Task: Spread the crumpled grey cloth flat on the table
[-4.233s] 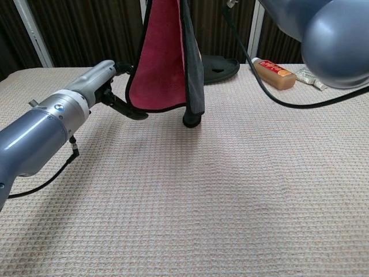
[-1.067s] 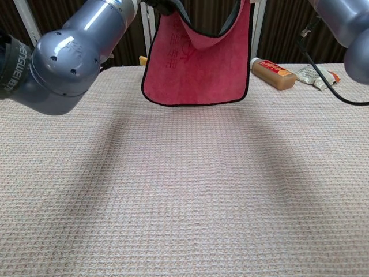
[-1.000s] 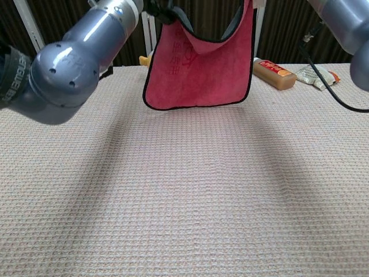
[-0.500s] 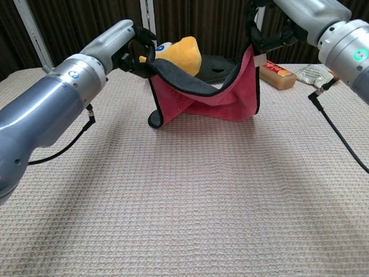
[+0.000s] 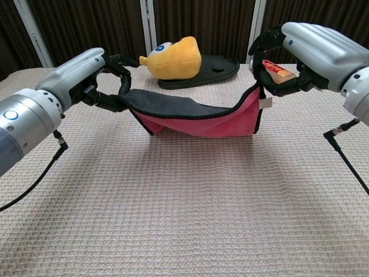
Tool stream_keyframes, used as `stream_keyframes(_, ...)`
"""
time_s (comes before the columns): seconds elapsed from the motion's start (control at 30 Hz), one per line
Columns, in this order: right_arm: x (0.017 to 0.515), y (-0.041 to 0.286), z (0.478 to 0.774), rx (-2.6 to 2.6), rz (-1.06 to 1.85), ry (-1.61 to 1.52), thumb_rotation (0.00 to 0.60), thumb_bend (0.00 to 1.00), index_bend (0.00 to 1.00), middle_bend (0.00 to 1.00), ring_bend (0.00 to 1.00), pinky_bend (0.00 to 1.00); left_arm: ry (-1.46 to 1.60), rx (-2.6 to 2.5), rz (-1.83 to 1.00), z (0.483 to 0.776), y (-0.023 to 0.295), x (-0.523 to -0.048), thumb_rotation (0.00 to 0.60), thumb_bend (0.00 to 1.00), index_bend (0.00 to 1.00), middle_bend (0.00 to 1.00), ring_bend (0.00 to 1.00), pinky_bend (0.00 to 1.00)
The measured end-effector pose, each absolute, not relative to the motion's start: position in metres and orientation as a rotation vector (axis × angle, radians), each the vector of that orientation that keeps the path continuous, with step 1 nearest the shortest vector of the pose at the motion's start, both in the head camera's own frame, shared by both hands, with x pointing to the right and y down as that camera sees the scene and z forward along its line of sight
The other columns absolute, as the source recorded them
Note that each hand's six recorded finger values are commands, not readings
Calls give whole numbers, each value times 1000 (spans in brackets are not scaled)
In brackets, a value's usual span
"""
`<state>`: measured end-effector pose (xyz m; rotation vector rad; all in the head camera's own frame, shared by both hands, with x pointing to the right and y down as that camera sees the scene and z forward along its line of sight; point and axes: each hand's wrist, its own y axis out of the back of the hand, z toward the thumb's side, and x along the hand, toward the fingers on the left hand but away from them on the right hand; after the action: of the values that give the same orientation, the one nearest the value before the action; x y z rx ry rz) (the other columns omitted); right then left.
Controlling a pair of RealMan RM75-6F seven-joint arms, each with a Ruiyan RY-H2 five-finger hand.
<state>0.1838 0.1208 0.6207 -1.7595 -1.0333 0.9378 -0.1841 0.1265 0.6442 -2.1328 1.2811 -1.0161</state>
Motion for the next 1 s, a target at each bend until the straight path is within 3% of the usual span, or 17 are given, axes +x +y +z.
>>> stream_keyframes(1.0, 219, 186, 635, -1802, 1016, -975, 600, 567, 687, 285, 139, 188, 1136, -2200, -1012, 636, 196, -194, 600, 515, 729, 125, 0, 5)
